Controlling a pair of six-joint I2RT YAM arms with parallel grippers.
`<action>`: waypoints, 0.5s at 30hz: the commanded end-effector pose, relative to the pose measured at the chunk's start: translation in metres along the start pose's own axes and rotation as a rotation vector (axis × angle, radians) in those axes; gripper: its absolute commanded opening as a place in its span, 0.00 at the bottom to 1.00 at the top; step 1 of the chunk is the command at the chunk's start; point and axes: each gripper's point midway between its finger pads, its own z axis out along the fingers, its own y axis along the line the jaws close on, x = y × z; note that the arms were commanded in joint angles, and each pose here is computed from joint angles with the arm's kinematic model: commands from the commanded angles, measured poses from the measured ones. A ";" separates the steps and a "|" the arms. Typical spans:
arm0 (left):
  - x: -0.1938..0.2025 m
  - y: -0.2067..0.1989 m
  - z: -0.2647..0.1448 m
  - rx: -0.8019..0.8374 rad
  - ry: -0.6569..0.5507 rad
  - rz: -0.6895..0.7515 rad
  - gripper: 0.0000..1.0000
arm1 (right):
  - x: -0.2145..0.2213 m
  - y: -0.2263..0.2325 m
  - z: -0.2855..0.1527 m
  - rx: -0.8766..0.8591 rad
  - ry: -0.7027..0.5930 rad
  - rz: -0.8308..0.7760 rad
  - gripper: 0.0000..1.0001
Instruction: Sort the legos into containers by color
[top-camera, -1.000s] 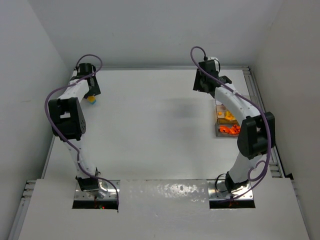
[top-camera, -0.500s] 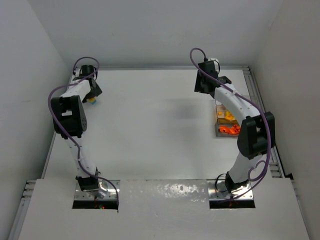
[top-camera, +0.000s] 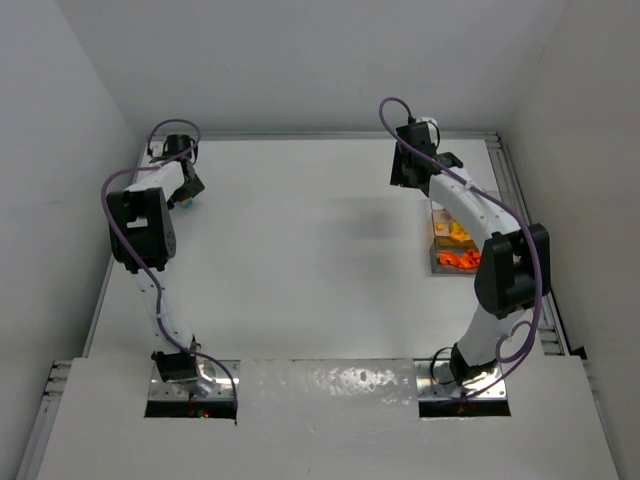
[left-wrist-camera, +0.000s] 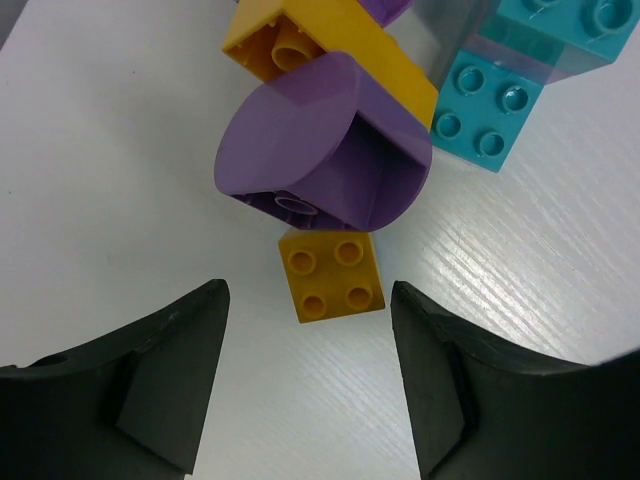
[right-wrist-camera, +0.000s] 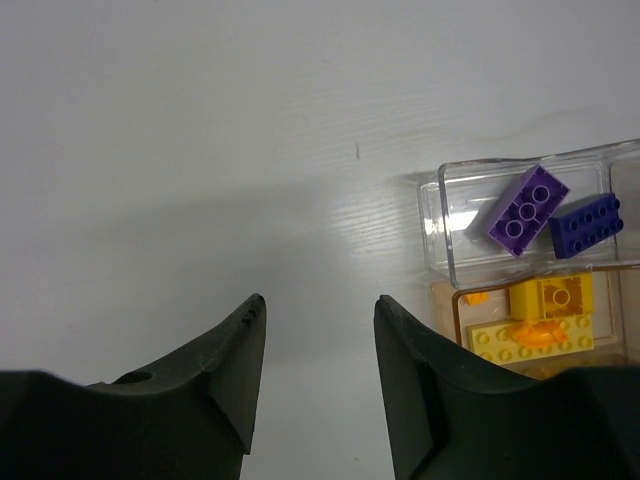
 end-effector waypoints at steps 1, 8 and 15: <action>-0.027 -0.003 -0.002 0.001 -0.078 -0.031 0.64 | -0.019 -0.002 -0.016 0.002 -0.061 0.006 0.46; -0.029 -0.008 -0.004 0.029 -0.081 -0.039 0.60 | -0.020 -0.002 -0.015 0.003 -0.063 0.007 0.46; -0.025 -0.009 -0.002 0.033 -0.070 -0.030 0.45 | -0.021 0.000 -0.015 0.000 -0.063 0.006 0.47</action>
